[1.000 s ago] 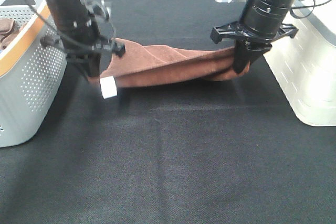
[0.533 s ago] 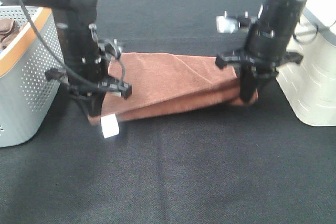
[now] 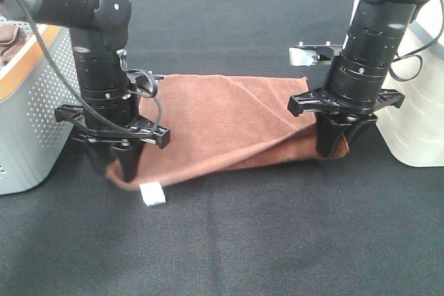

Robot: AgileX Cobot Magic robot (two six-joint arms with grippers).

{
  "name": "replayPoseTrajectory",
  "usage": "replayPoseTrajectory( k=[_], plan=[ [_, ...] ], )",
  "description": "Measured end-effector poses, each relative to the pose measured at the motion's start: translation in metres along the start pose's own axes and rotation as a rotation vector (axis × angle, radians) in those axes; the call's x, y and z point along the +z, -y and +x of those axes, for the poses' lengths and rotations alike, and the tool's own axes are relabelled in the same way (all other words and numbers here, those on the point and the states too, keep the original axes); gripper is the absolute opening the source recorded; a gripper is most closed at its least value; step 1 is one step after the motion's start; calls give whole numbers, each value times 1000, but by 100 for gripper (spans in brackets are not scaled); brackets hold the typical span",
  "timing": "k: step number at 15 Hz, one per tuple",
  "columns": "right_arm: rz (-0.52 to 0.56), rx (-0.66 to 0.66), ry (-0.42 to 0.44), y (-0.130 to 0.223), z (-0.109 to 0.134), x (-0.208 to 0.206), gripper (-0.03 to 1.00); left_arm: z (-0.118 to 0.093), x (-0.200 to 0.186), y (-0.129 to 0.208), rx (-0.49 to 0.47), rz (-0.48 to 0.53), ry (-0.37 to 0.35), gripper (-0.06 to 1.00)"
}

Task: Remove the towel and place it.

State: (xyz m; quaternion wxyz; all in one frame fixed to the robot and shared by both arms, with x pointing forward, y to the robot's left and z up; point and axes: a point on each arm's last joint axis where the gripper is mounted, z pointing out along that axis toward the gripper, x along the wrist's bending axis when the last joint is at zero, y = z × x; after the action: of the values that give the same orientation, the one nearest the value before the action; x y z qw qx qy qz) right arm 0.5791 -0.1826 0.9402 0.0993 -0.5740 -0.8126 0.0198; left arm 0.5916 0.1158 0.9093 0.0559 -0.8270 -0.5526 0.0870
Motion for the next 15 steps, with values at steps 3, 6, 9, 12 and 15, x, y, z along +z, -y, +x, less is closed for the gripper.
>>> replayPoseTrajectory(
  k=[3,6,9,12,15],
  plan=[
    [41,9,-27,4,2,0,69,-1,0,0,-3,1,11,66],
    [82,17,-37,7,3,0,73,-1,0,0,-4,2,14,68],
    [110,30,-40,10,4,-1,74,-2,-1,1,-7,0,24,72],
    [95,32,-53,13,6,-8,74,-4,-26,8,0,-63,28,73],
    [35,30,-80,21,12,-31,74,-7,-76,27,14,-196,33,73]
  ],
)
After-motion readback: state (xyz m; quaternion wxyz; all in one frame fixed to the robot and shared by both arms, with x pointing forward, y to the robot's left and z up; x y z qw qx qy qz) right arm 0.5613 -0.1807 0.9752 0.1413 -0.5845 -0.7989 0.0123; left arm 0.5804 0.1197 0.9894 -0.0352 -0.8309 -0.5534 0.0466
